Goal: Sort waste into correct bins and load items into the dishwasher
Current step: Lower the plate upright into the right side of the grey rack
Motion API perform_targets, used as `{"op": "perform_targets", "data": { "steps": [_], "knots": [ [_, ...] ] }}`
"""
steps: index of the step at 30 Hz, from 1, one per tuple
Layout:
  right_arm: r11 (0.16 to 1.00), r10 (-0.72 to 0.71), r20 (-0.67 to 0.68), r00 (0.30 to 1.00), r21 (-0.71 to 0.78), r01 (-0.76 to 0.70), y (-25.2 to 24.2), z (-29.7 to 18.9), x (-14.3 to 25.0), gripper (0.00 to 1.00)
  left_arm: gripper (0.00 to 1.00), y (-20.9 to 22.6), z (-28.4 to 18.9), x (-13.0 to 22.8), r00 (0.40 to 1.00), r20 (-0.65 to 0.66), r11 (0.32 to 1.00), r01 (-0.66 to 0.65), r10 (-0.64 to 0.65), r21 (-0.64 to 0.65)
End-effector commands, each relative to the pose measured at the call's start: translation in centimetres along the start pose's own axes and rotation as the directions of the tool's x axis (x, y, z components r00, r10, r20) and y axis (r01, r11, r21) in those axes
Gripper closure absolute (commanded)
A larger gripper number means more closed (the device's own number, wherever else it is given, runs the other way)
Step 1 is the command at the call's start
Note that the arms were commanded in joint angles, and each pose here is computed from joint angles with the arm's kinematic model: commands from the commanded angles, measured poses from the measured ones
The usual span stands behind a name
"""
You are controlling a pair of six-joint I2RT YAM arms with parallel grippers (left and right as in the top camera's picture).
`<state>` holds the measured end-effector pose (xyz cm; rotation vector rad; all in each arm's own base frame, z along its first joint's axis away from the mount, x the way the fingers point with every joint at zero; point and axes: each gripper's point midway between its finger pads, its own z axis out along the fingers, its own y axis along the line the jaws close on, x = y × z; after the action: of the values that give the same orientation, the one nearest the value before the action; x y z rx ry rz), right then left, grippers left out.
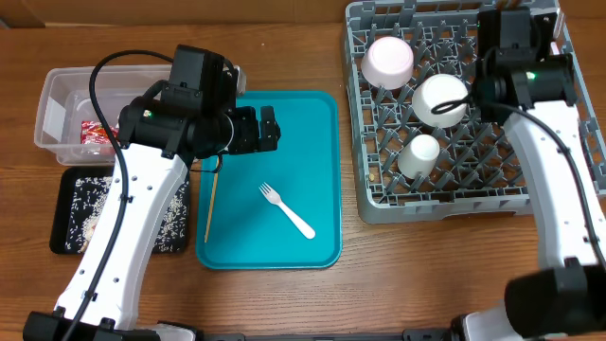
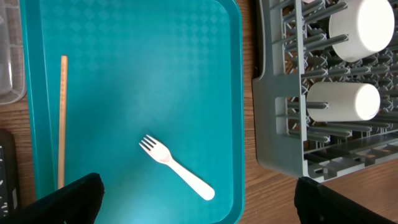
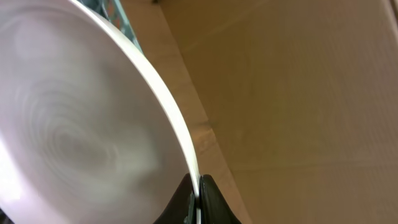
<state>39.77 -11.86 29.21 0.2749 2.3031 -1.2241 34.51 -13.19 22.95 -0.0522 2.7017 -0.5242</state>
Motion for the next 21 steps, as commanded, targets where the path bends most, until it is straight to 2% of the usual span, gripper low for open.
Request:
{"op": "perform_targets", "data": {
  "steps": [1,21],
  "knots": [
    [0.999,-0.004,-0.004,1.0,0.044,0.005,-0.2,0.5,-0.5,0.96,0.0,-0.7,-1.1,-0.4,0.999,0.031,0.999,-0.03,0.029,0.015],
    [0.999,-0.043,-0.071,0.997,-0.033,0.041,2.9,1.6,1.2,0.96,0.0,-0.7,-1.1,-0.4,0.999,0.031,0.999,-0.03,0.029,0.015]
  ]
}}
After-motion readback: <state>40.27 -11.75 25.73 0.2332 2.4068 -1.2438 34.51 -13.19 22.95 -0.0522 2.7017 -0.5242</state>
